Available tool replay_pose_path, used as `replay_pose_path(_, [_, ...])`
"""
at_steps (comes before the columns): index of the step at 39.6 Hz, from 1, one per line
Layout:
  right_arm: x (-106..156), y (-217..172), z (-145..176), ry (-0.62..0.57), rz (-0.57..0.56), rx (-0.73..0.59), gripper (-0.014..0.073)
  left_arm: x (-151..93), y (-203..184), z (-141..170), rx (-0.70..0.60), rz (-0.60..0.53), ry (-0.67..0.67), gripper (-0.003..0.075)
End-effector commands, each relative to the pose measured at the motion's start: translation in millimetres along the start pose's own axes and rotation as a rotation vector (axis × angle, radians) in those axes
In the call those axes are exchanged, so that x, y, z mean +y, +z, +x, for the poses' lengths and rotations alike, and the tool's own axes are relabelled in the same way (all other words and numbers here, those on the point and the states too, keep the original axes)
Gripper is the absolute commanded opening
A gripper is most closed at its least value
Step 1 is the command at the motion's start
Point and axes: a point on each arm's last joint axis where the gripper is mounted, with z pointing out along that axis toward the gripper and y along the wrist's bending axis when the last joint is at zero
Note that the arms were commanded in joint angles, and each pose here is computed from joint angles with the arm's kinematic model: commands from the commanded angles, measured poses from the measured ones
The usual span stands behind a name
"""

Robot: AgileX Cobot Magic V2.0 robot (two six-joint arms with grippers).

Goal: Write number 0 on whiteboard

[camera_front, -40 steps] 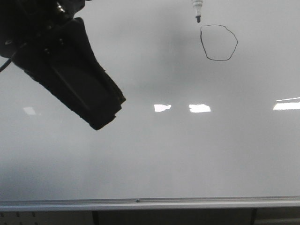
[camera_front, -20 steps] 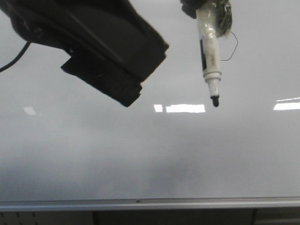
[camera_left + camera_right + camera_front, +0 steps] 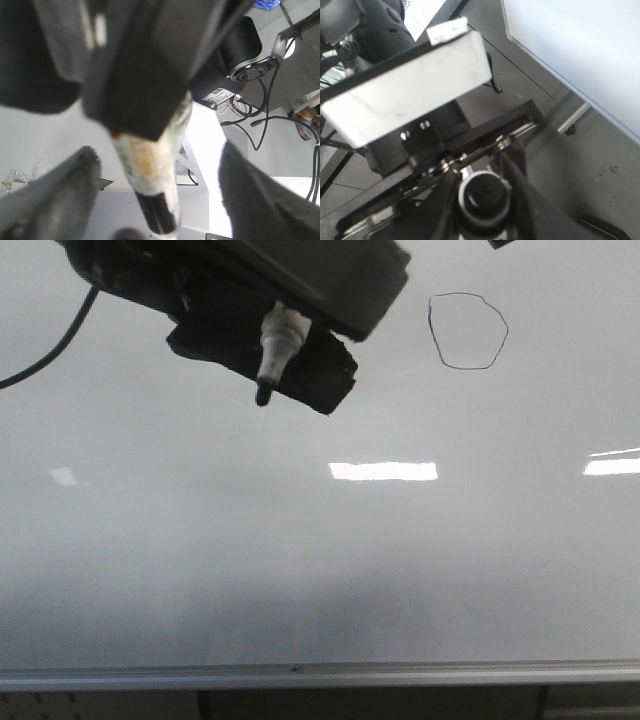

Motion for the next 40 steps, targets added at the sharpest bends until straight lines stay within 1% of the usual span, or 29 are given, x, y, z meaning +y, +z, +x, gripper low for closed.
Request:
replay_pose_path(1, [18.0,-10.3,-8.7,-0.033,-0.050,-0.082,-0.0061,-21.5,-8.8,-11.6,-0.052,0.068,0.046,0.0295])
replay_pose_path(6, [17.8,-10.4,-8.9,-0.041,-0.047,-0.085,-0.0061,-20.5,-8.6,-9.6,-0.031,0.056,0.054,0.0116])
replay_pose_path(10, [17.5,-10.4,-9.2,-0.042,-0.044,-0.088,-0.0061,-20.0,-8.6,-8.8,-0.022,0.051,0.057,-0.0010])
replay_pose_path(13, [17.3,-10.4,-9.4,-0.042,-0.042,-0.090,-0.0053,-19.8,-8.6,-8.5,-0.018,0.049,0.059,-0.0020])
replay_pose_path(15, [17.3,-10.4,-9.4,-0.042,-0.042,-0.090,-0.0032,-19.6,-8.6,-8.2,-0.015,0.047,0.060,-0.0020])
replay_pose_path(16, [17.3,-10.4,-9.4,-0.042,-0.042,-0.090,-0.0008,-19.3,-8.5,-7.6,-0.009,0.044,0.062,-0.0020])
replay_pose_path(19, [17.4,-10.5,-9.6,-0.043,-0.042,-0.090,0.0093,-18.5,-8.5,-6.2,0.007,0.035,0.068,-0.0020])
replay_pose_path(24, [20.0,-12.2,-13.0,-0.069,-0.039,-0.101,0.0356,-16.4,-8.5,-3.1,0.041,0.014,0.082,-0.0020])
replay_pose_path(27, [23.3,-14.5,-15.2,-0.113,-0.035,-0.114,0.0468,-14.6,-8.6,-1.6,0.060,-0.005,0.091,-0.0020])
replay_pose_path(29, [25.7,-16.7,-15.8,-0.137,-0.025,-0.129,0.0491,-12.7,-9.5,-0.8,0.066,-0.020,0.093,-0.0020])
replay_pose_path(31, [28.8,-20.0,-16.3,-0.163,-0.004,-0.147,0.0485,-10.2,-10.1,0.1,0.075,-0.044,0.095,-0.0020])
replay_pose_path(34, [36.6,-28.9,-15.0,-0.220,0.055,-0.171,0.0485,-2.7,-12.6,1.4,0.087,-0.116,0.080,-0.0020])
replay_pose_path(37, [43.2,-38.4,-11.0,-0.278,0.130,-0.193,0.0479,10.4,-19.0,3.4,0.099,-0.241,0.029,-0.0020])
replay_pose_path(39, [46.0,-44.2,-5.7,-0.307,0.182,-0.210,0.0461,19.0,-24.3,5.9,0.108,-0.321,-0.025,-0.0020])
replay_pose_path(40, [47.9,-48.5,-2.1,-0.322,0.219,-0.229,0.0437,26.1,-29.6,7.4,0.107,-0.387,-0.059,-0.0020])
